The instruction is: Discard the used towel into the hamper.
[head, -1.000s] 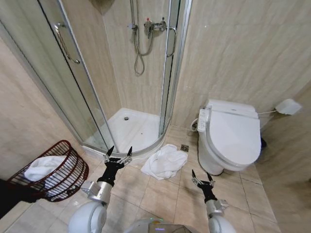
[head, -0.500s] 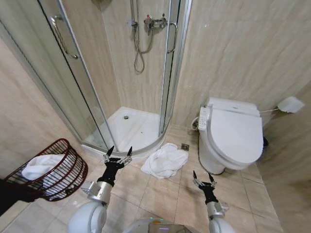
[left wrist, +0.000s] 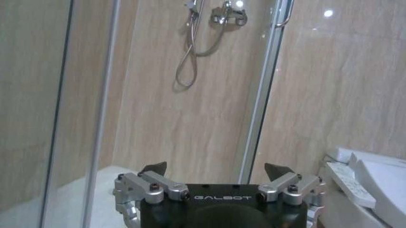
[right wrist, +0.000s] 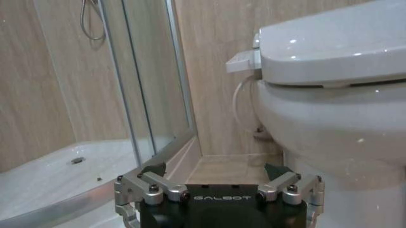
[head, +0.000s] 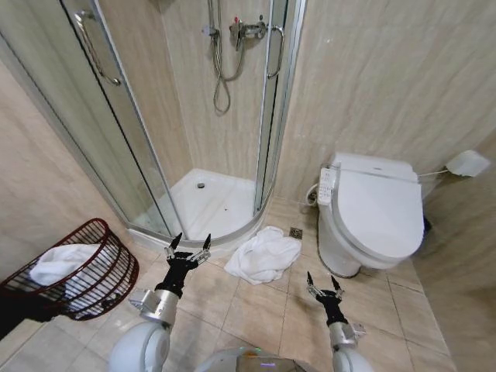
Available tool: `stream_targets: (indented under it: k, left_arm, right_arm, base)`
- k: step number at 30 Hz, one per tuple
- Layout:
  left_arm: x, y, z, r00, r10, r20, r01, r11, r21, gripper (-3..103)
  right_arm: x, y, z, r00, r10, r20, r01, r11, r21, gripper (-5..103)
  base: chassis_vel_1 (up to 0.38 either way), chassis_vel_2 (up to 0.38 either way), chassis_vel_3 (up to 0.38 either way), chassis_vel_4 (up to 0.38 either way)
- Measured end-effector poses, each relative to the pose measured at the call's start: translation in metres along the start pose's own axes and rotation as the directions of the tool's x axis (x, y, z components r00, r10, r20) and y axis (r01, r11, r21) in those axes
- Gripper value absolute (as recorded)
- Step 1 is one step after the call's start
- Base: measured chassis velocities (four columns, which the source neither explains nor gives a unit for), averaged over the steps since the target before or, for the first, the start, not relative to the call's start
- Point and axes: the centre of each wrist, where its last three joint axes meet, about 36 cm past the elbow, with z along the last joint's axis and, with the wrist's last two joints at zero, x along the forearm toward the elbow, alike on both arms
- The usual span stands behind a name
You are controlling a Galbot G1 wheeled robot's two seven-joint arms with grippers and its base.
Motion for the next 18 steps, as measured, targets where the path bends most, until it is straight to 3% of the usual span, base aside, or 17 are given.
stream_targets:
  k: [18]
  left_arm:
    - [0.0000,0.0000,0.0000,1.000,0.000,0.000,0.000,1.000,0.000,100]
  right_arm:
    - [0.0039,-0.0008,-0.0009,1.000,-0.019,-0.010,0.019,1.000,0.001,100]
  base:
    - [0.000,0.000,0.000,0.000]
